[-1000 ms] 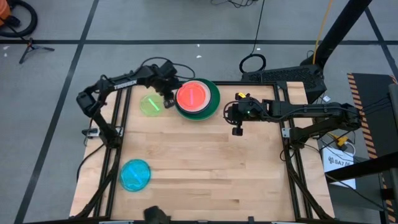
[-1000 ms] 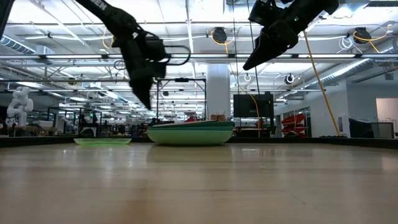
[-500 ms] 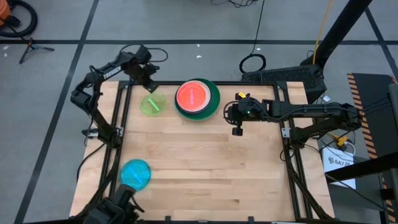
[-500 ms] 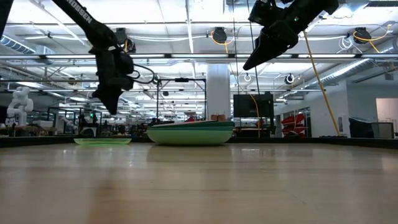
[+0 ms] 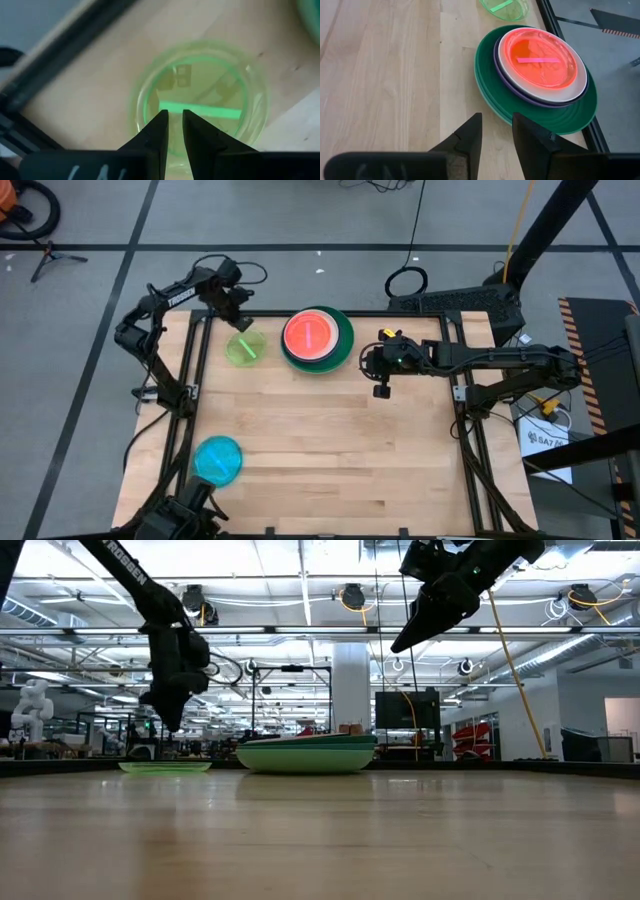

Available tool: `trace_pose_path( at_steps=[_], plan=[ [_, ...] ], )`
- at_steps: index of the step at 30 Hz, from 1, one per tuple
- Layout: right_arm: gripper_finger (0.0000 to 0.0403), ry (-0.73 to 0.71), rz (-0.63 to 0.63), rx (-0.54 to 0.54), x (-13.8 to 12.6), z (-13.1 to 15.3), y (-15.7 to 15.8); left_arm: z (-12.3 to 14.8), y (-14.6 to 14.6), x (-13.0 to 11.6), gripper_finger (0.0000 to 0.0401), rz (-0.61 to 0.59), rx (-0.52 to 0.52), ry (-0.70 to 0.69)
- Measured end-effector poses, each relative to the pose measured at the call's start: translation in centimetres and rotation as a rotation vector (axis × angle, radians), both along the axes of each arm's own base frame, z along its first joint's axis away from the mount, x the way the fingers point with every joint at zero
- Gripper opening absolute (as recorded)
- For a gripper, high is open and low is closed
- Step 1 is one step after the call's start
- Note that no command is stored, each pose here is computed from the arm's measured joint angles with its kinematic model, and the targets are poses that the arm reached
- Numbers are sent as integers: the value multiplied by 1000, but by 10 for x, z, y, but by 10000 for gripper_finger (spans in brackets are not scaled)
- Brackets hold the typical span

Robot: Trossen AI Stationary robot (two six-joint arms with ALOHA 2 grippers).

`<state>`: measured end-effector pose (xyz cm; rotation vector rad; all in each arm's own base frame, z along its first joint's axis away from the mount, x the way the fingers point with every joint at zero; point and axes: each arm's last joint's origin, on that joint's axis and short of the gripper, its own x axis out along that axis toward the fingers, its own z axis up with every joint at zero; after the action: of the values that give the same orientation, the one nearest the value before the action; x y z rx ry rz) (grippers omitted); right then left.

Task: Stack plastic plates
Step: Stack the light green plate on top of the light pink plate

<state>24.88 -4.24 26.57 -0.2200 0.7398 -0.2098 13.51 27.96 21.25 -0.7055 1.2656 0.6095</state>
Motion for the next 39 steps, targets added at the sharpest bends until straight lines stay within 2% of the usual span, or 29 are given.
trace_pose_path(
  at_steps=[5,14,21,29,34,39],
  plan=[
    [100,0,0,1,0,0,0,-18,-7,-4,63,17,-47,26],
    [100,0,0,2,0,0,0,-19,4,-5,63,85,110,134],
    [100,0,0,2,0,0,0,-21,4,-4,63,77,93,112],
    [100,0,1,2,0,0,0,-41,7,-1,63,63,15,142],
    [100,11,1,4,-1,-1,0,-42,8,-1,63,64,20,141],
    [100,15,1,5,-1,-1,0,-42,10,-4,63,82,67,212]
  ],
)
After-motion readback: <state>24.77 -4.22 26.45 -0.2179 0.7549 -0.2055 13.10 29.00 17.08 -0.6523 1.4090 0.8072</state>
